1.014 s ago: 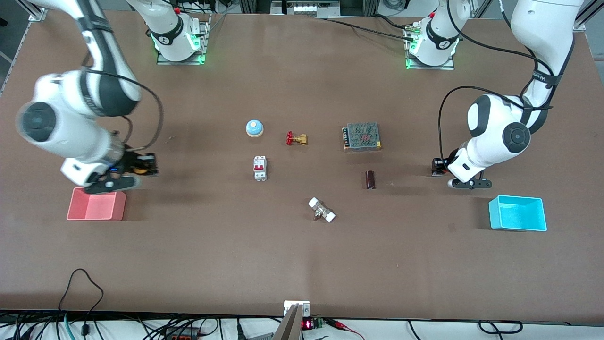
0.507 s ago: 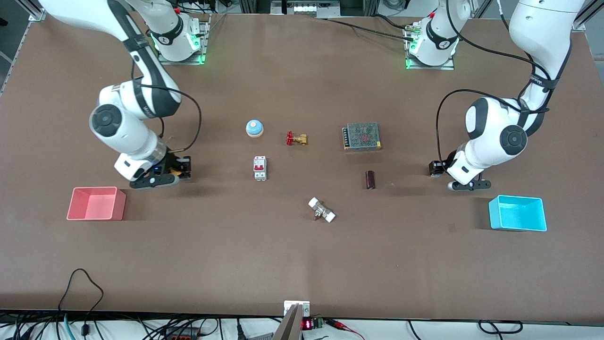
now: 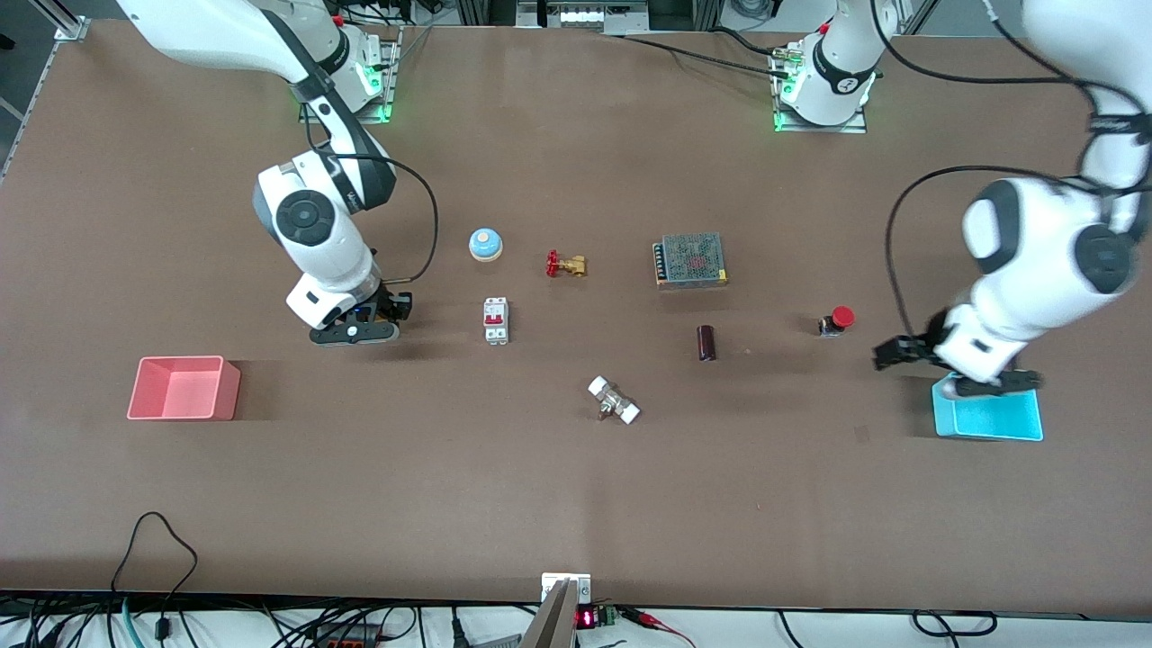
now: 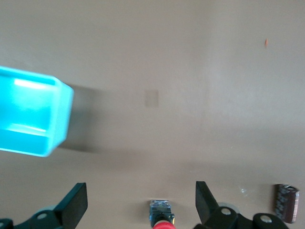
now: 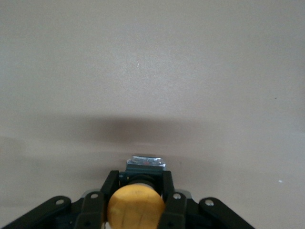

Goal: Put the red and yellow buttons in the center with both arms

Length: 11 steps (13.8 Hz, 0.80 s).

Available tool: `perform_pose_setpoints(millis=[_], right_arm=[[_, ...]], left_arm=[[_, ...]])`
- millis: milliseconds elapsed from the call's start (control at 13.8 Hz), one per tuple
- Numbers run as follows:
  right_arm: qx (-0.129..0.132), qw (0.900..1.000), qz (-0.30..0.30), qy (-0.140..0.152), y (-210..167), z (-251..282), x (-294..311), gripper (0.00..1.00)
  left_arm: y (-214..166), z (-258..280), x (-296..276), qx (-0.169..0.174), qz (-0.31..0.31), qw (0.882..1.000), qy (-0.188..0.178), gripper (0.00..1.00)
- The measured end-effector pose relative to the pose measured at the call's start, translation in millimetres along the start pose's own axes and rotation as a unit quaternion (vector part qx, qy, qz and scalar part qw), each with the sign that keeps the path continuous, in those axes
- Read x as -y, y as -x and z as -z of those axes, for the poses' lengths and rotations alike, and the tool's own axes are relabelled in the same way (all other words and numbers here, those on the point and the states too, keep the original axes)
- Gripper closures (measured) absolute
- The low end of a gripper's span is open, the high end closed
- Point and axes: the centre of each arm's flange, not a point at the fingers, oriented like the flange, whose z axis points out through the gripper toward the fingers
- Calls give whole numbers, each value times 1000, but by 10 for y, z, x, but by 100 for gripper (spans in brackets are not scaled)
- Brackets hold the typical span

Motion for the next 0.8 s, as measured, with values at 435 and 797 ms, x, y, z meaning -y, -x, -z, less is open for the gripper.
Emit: perform_pose_setpoints(millis=[435, 797], right_arm=[[-10, 999, -34, -16, 10, -136, 103, 59], [-9, 999, -35, -18, 27, -171, 145, 56]], left_arm=[[-295, 1158, -54, -7, -19, 1000, 1, 0], [-207, 1744, -99, -4, -39, 999, -7, 0]])
